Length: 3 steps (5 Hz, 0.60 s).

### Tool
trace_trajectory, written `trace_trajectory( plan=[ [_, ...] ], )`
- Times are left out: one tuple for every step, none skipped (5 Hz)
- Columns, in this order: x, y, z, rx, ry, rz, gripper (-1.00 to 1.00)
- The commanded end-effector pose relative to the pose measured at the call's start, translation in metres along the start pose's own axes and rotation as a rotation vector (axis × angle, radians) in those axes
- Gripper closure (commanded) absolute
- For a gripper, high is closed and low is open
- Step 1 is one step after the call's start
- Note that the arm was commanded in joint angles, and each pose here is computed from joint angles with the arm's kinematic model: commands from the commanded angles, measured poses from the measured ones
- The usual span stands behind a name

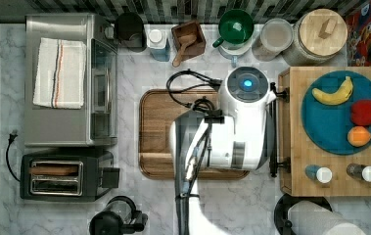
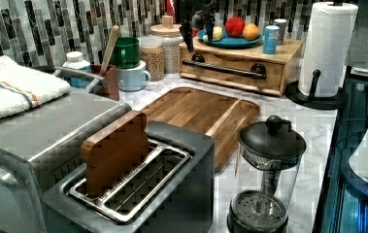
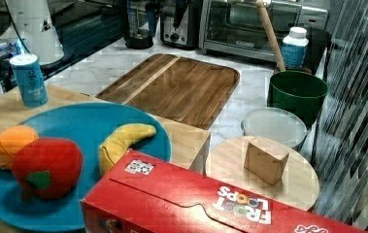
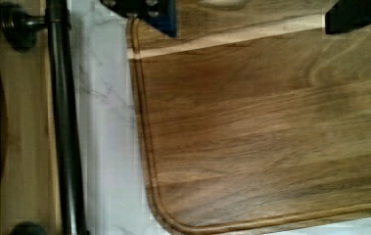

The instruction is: Open the drawer.

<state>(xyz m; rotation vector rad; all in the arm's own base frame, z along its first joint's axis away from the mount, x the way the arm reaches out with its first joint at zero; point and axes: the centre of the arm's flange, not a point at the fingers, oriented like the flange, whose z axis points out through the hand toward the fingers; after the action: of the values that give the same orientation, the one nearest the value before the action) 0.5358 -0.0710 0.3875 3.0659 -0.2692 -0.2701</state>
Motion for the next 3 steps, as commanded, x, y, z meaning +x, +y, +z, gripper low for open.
trace_trajectory(
  plan=[
    [0.013,0.08,-0.007,-0.034,0.154,-0.144,-1.0],
    [0.016,0.097,0.003,-0.042,0.153,-0.187,-1.0],
    [0.02,0.11,0.011,-0.042,0.166,-0.224,-1.0]
  ],
)
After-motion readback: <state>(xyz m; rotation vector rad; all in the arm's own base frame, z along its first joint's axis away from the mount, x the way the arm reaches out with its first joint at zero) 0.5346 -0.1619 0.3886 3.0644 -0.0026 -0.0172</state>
